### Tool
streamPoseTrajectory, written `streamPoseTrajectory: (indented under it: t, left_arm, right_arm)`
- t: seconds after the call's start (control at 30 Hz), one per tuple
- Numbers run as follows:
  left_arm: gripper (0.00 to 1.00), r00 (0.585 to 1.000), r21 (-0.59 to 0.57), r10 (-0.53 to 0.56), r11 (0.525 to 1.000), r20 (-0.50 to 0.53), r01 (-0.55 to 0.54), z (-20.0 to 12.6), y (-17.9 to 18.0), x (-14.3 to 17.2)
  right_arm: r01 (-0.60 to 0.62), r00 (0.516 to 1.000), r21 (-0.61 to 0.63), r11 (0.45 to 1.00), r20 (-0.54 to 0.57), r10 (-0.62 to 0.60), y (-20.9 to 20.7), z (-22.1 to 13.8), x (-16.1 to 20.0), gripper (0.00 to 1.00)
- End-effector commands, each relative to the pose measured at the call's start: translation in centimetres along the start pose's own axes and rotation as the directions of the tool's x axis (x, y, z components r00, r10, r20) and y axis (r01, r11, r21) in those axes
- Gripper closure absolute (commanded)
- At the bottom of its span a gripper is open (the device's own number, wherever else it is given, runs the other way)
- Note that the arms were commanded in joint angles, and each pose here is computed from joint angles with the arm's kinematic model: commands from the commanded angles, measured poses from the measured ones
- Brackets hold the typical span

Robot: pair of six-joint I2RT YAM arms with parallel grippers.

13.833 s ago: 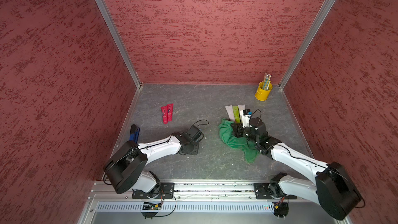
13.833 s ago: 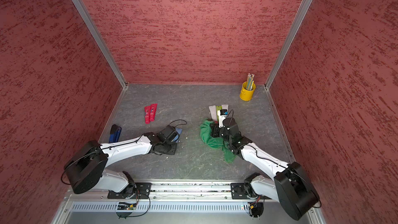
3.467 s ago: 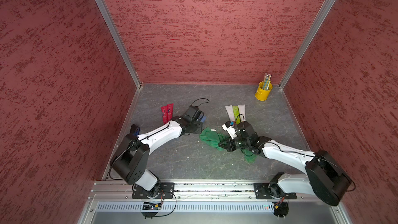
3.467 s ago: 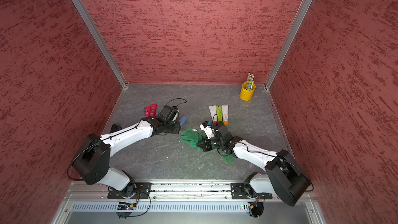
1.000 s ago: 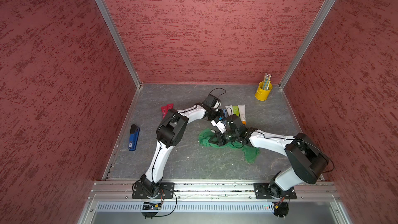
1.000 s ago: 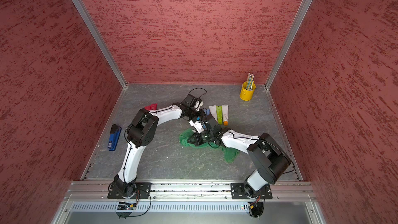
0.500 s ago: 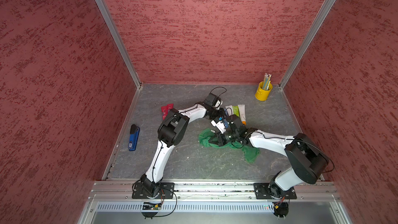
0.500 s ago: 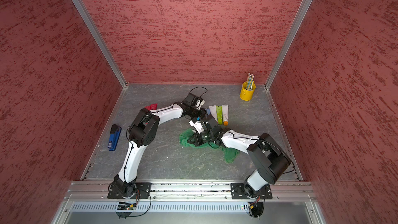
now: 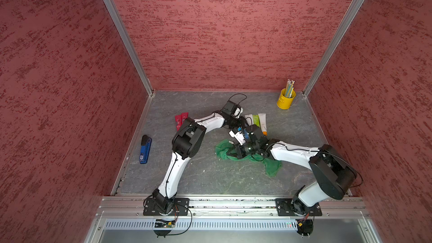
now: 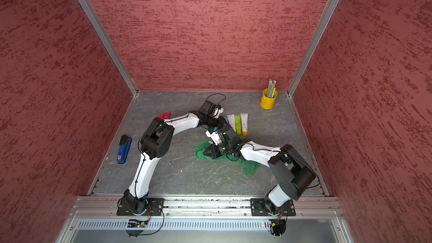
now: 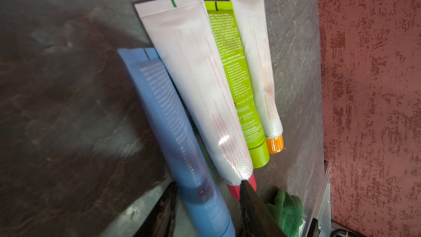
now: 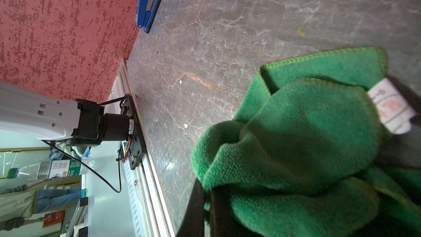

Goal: Wipe the surface of the toothpaste tube
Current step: Place the toothpaste at the center of the board.

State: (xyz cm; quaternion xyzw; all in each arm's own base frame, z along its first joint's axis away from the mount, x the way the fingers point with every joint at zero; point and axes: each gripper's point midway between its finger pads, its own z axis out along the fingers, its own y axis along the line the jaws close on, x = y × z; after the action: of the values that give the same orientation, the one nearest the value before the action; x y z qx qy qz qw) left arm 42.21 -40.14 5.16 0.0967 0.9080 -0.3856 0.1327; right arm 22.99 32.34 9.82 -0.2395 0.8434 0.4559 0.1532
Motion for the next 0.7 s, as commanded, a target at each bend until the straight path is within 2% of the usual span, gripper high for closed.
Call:
streamPoseTrajectory:
  t: [0.0, 0.3, 0.4, 0.53, 0.67]
  left_arm:
    - [0.54, 0.999, -0.024, 0.028, 0.999, 0.024, -0.027, -0.1, 0.2, -0.2]
    - [0.54, 0.997, -0.227, 0.054, 0.973, 0.058, -0.04, -5.0, 3.2, 0.6]
    - [0.54, 0.991, -0.315, 0.091, 0.948, 0.099, -0.056, -8.4, 3.7, 0.9]
    - [0.54, 0.978, -0.379, 0.097, 0.925, 0.183, -0.021, -13.8, 4.7, 1.5]
    - [0.53, 0.966, -0.507, 0.112, 0.862, 0.232, 0.022, -19.5, 7.3, 2.4]
  right_arm:
    - [0.012, 1.0, -0.008, 1.0, 0.009, -0.012, 0.0, 0.1, 0.0, 1.0]
    - [0.012, 1.0, 0.0, 1.0, 0.015, -0.012, -0.2, 0.0, -0.1, 1.0]
    - [0.008, 1.0, 0.008, 1.0, 0.02, -0.008, -0.5, -0.1, -0.1, 1.0]
    - [0.002, 1.0, 0.023, 1.0, 0.025, -0.002, -1.0, -0.1, -0.1, 1.0]
    - [-0.01, 0.999, 0.04, 0.999, 0.042, 0.008, -1.7, -0.4, -0.3, 1.0]
